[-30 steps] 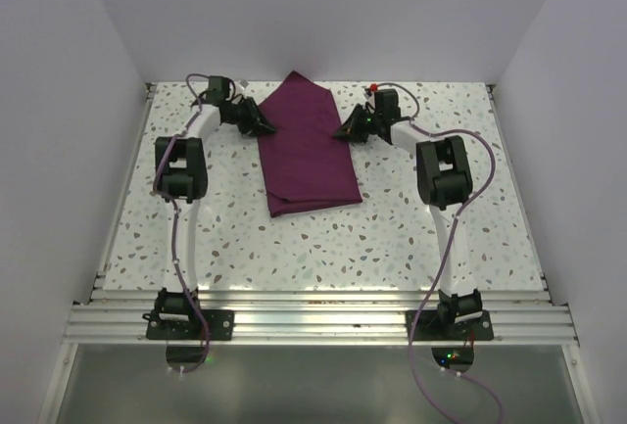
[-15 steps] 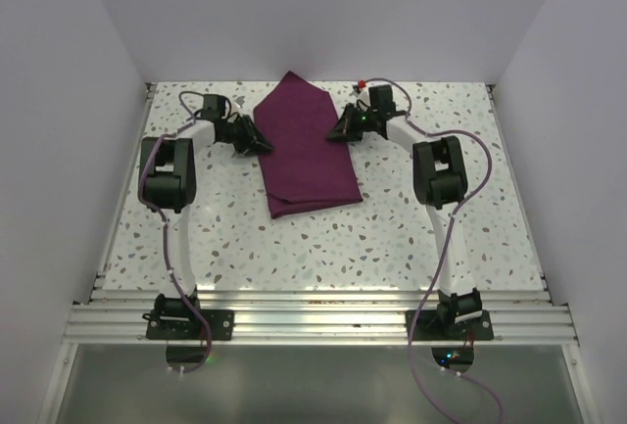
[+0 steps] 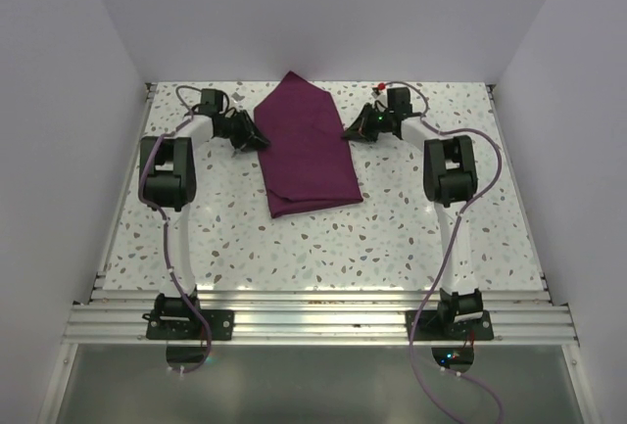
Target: Prepare the surgical pack
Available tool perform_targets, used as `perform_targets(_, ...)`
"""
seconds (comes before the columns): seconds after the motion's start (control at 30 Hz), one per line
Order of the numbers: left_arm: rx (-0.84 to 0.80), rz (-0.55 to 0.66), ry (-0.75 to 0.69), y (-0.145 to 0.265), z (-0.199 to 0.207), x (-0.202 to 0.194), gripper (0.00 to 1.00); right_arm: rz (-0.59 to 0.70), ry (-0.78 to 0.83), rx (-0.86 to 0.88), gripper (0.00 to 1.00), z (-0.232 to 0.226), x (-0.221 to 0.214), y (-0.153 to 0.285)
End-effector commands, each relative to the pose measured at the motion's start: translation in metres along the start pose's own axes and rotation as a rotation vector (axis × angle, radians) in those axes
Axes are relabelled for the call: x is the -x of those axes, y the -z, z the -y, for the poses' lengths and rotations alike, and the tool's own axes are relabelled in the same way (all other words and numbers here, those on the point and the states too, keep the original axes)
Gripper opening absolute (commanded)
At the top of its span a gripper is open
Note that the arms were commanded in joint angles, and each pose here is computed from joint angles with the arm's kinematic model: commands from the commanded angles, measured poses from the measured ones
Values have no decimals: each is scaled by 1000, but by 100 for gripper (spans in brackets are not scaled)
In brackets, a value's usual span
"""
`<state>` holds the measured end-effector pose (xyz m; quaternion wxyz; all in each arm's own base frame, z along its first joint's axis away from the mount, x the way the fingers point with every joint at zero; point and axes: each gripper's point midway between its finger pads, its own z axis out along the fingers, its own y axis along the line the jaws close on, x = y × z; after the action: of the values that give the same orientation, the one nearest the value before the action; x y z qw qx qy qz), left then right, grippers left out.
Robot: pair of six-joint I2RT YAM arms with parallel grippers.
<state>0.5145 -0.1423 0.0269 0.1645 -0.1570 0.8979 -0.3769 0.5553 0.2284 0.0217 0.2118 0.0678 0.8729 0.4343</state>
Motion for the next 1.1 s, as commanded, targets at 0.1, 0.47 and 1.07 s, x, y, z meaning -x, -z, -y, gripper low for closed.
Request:
perform_targets(0.1,77,161,-92,9,-15,49,37,154,36,-42,6,11,43,7)
perform_targets(0.47,172,371,-68,20,-20,91,45,267,82,46,56,-16,95,-25)
perform_targets(1.07,89,418,73,-24,-33,118,47,334,42,-49,67,-4,78,-97)
